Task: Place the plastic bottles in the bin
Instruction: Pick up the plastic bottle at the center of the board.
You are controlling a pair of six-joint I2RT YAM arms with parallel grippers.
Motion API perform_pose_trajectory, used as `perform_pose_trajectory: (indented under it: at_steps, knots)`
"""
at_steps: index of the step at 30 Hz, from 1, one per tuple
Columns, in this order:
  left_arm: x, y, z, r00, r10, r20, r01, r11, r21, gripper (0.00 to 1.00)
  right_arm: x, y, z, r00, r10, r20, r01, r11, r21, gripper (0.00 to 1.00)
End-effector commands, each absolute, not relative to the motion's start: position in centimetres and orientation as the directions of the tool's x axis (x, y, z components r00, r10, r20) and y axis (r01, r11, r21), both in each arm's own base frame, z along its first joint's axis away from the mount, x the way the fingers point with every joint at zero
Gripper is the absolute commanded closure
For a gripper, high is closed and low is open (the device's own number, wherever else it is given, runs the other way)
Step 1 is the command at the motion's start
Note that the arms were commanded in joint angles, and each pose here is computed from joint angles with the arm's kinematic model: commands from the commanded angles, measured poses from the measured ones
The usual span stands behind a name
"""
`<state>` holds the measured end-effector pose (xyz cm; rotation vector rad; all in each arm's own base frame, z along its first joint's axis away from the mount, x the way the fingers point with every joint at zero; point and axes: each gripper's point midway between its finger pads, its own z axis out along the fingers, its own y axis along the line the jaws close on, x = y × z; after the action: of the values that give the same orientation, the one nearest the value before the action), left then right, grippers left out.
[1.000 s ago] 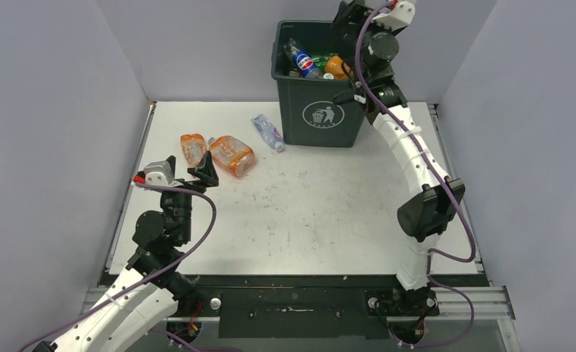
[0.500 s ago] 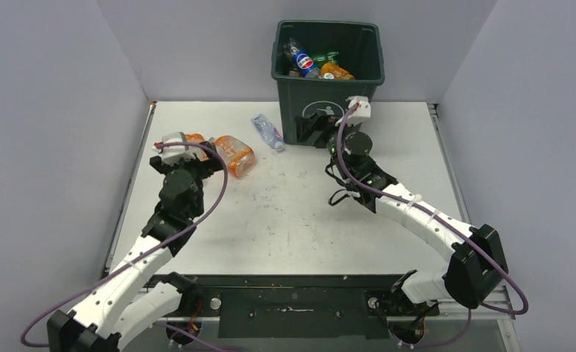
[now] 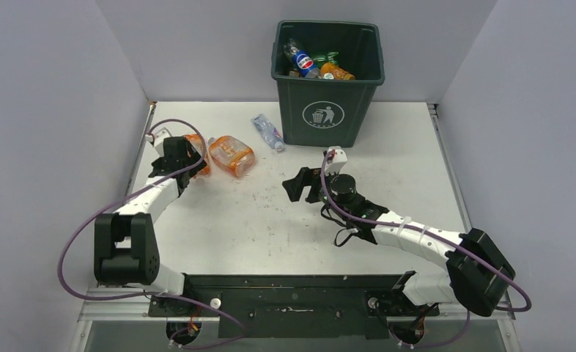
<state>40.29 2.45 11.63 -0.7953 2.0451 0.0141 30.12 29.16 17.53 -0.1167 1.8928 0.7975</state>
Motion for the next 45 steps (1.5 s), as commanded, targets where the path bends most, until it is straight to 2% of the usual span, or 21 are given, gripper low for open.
perform_pose_trajectory:
  at_steps: [1,7,11,22,30,34,39,45]
  knots:
    - [41.5,1.1,10.4,-0.432,-0.538,-0.724,-0.497,0.811,-0.307,0.3,29.0,29.3,21.0,-0.414,0.327,-0.849,-0.477,0.717,0.509,0.07]
    - [41.9,1.1,7.9,-0.51,-0.487,-0.709,-0.485,0.844,-0.231,0.22,28.3,28.7,21.0,-0.412,0.327,-0.851,-0.487,0.71,0.508,0.07]
    - [42.3,1.2,7.0,-0.545,-0.459,-0.702,-0.471,0.86,-0.197,0.23,28.2,28.3,21.1,-0.407,0.328,-0.853,-0.483,0.715,0.505,0.07]
    - [42.3,0.3,5.3,-0.608,-0.41,-0.68,-0.427,0.891,-0.155,0.49,28.3,27.8,21.2,-0.397,0.327,-0.858,-0.472,0.729,0.496,0.08]
    - [42.1,0.2,4.5,-0.634,-0.416,-0.652,-0.425,0.892,-0.155,0.6,28.2,27.3,21.5,-0.388,0.337,-0.858,-0.462,0.735,0.497,0.08]
    - [41.8,0.4,4.9,-0.625,-0.414,-0.662,-0.429,0.89,-0.151,0.75,28.1,26.8,21.9,-0.375,0.336,-0.864,-0.459,0.742,0.489,0.08]
    - [41.2,0.5,7.9,-0.576,-0.408,-0.708,-0.423,0.89,-0.169,1.0,27.7,26.0,23.5,-0.346,0.339,-0.875,-0.468,0.746,0.474,0.08]
    - [39.1,-0.7,15.6,-0.444,-0.389,-0.807,-0.379,0.898,-0.224,1.0,27.2,25.6,25.8,-0.318,0.358,-0.878,-0.493,0.729,0.476,0.08]
